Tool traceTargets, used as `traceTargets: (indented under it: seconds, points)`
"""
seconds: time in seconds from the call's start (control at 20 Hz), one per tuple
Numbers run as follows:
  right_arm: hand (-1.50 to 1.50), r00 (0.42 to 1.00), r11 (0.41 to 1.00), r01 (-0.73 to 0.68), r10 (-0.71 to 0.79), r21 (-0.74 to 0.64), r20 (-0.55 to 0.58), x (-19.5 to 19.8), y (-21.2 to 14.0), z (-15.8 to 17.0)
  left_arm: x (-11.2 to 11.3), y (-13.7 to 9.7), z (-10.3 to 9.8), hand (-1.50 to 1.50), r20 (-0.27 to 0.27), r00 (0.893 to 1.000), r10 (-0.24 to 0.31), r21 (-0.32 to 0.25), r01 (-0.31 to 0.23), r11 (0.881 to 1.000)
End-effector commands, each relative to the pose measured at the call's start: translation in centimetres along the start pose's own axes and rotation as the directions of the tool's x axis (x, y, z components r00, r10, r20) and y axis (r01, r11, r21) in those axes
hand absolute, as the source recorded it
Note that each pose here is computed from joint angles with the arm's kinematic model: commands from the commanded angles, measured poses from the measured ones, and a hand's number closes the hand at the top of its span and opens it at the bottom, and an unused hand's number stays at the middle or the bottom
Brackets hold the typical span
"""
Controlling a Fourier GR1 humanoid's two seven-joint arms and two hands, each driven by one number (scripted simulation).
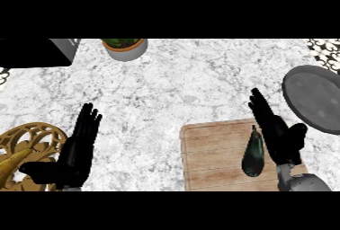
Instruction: Pick the eggplant from the cutting board and place it in the pan
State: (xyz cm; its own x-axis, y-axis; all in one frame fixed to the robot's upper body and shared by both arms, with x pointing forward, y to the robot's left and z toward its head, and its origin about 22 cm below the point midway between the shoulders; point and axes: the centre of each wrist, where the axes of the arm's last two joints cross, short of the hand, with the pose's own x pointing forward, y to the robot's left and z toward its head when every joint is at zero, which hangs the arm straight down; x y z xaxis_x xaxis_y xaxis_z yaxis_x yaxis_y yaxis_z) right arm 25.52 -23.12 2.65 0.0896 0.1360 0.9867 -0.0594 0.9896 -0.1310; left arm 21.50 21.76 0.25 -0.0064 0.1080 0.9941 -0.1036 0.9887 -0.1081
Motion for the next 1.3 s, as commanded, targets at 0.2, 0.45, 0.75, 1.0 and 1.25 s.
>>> traceTargets:
  seconds: [0.2,0.45,0.75,1.0,1.25]
  points:
    - [1.50,0.967,0.942,0.254,-0.250,0.220,-0.046,-4.1,-5.0,0.8,4.9,4.2,-5.0,0.00,0.124,0.964,-0.234,0.039,0.230,0.972]
    - [-1.50,0.995,0.994,-0.082,0.086,-0.076,0.048,-7.5,-11.5,6.1,7.0,5.0,-6.8,0.00,0.066,0.967,-0.247,0.047,0.245,0.968]
    - [-1.50,0.953,0.948,-0.274,0.291,-0.161,0.088,-3.7,-19.5,10.1,6.7,5.0,-7.3,0.00,0.056,0.964,-0.260,0.046,0.258,0.965]
    - [-1.50,0.893,0.891,-0.449,0.450,0.073,-0.006,4.1,-23.1,9.7,6.8,6.4,-8.5,0.00,0.071,0.959,-0.275,0.036,0.273,0.961]
    - [-1.50,0.833,0.829,-0.536,0.550,0.158,-0.056,10.5,-25.2,7.6,5.6,3.4,-7.9,0.00,0.064,0.960,-0.271,0.019,0.271,0.963]
